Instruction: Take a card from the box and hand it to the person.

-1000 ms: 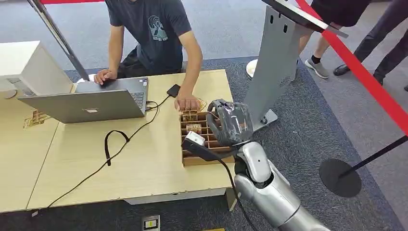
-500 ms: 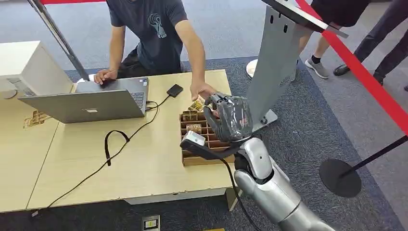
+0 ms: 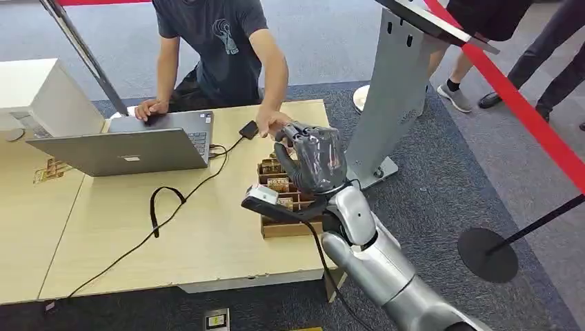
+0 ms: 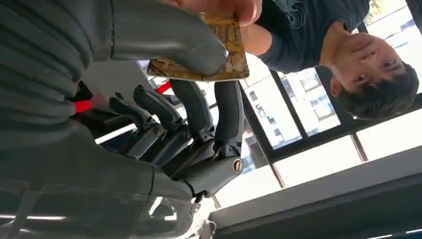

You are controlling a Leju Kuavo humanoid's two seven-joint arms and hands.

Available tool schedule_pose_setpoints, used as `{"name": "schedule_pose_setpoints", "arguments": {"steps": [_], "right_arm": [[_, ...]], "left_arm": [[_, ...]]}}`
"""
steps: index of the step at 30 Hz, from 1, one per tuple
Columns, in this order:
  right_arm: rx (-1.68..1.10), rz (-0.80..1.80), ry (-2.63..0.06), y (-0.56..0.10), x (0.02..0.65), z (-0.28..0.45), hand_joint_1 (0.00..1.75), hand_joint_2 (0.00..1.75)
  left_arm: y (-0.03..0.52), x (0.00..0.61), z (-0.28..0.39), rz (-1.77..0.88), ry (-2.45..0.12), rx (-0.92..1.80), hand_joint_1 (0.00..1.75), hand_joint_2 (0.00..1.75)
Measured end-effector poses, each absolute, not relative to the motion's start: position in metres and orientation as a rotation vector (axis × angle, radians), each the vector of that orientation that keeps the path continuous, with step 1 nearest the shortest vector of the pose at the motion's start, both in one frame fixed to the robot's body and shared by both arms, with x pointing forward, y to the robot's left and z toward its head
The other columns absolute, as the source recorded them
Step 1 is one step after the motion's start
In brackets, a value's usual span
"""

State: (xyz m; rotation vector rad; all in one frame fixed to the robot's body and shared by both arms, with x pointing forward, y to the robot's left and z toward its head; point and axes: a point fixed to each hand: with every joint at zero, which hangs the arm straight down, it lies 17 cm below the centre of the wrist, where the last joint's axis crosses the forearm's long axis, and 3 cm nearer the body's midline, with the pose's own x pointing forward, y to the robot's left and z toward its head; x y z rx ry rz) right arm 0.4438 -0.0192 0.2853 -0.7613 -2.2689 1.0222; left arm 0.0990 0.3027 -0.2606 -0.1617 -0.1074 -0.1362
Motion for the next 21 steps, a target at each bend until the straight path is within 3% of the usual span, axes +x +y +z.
{"name": "schedule_pose_setpoints", "arguments": {"steps": [21], "right_arm": [[-0.875,1.068,-2.231,-0.019,0.452,0.272,1.75,1.75]], "left_arm": [[0.301,0.097,-0.260,-0.175,-0.111,-0.165,0.00,0.00]]}}
